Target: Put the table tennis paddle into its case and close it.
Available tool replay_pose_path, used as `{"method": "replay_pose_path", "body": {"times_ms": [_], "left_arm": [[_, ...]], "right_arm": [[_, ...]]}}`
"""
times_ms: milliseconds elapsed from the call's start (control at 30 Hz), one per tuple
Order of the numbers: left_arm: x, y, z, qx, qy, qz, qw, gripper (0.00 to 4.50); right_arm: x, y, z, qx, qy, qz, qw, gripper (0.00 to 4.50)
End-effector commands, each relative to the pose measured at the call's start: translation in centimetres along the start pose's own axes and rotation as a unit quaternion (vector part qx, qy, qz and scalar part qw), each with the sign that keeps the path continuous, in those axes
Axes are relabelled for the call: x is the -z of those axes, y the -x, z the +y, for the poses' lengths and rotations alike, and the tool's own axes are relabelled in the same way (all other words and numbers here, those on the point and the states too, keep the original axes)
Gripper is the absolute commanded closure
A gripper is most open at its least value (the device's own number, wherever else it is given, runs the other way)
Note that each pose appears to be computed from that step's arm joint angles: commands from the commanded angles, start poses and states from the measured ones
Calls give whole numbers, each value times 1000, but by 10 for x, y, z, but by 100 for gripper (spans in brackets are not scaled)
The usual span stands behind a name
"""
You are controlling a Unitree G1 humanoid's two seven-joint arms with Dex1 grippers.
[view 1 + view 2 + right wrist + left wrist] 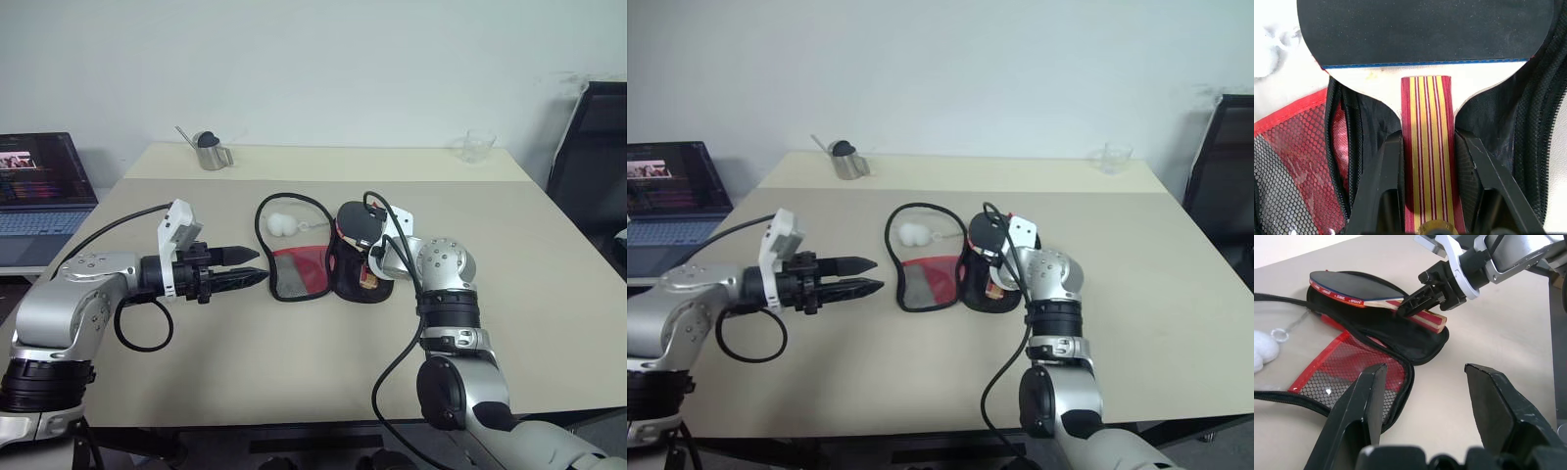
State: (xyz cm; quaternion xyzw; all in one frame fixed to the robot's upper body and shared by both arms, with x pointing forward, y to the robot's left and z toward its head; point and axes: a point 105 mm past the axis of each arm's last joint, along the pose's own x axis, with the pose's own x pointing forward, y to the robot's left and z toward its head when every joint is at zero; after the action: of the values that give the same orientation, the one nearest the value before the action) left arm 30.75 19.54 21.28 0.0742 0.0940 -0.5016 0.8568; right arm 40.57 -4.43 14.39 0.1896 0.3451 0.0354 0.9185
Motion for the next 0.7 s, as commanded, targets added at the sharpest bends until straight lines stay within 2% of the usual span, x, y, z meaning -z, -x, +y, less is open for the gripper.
{"method": "replay_pose_path", "body": {"times_ms": [33, 467, 533, 600, 700], "left_arm": [[-16, 6, -4, -3, -27, -12, 1000, 171], [-16, 8, -5, -8, -27, -8, 1000, 171], [-15, 8, -5, -9, -27, -7, 1000, 171], [-15, 9, -5, -9, -27, -8, 1000, 171], [-15, 9, -5, -10, -27, -7, 1000, 171]], "right_arm": [[77, -11, 47, -64, -23, 92, 993, 347], [87, -16, 48, -72, -19, 108, 991, 347], [86, -16, 48, -72, -18, 107, 991, 272], [87, -16, 48, -75, -18, 109, 991, 220], [87, -15, 52, -95, -22, 114, 989, 119]]}}
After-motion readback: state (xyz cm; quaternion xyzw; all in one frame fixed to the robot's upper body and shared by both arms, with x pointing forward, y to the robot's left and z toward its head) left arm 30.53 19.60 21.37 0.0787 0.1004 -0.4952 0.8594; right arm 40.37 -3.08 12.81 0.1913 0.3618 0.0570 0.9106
